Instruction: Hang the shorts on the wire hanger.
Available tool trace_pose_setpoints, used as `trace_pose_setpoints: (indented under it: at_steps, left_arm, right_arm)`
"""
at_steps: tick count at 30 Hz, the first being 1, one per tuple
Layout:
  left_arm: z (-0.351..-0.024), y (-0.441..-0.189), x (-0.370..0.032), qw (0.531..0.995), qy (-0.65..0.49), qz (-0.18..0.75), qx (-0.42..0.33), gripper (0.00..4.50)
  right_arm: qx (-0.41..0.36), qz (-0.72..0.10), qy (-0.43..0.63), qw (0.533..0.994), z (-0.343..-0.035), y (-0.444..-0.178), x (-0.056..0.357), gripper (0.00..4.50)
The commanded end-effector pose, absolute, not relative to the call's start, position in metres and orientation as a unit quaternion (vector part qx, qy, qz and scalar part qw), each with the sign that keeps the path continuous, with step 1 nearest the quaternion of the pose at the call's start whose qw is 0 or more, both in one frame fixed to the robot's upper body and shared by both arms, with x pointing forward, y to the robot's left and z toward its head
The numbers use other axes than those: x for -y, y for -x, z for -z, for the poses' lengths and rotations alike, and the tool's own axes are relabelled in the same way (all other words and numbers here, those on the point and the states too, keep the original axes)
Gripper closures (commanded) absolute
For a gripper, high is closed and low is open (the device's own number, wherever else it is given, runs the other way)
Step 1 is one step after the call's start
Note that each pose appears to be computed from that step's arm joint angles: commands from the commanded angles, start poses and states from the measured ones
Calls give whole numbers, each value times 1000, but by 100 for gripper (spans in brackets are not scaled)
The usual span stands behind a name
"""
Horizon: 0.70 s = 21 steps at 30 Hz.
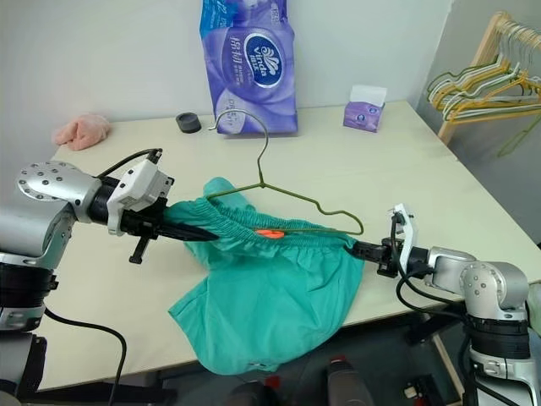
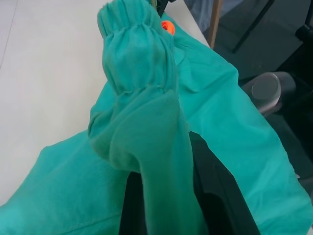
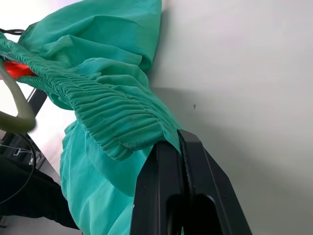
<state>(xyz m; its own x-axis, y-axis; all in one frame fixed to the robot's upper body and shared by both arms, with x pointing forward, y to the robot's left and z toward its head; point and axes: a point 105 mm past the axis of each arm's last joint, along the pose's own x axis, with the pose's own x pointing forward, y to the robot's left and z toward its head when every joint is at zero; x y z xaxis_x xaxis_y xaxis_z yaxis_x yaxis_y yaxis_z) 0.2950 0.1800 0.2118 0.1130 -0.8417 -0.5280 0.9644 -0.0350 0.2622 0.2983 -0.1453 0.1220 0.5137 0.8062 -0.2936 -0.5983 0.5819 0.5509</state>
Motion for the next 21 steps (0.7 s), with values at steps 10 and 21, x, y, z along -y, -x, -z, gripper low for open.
trace_pose_setpoints:
  at_steps: [10, 21]
  left_arm:
    - [-218, -309, -212, 691, -371, 607, -129, 450]
    - [-218, -322, -217, 720, -352, 585, -122, 450]
  right_arm:
    - [-253, -382, -193, 867, -131, -301, 162, 450]
    - [-241, -383, -194, 870, -136, -300, 159, 450]
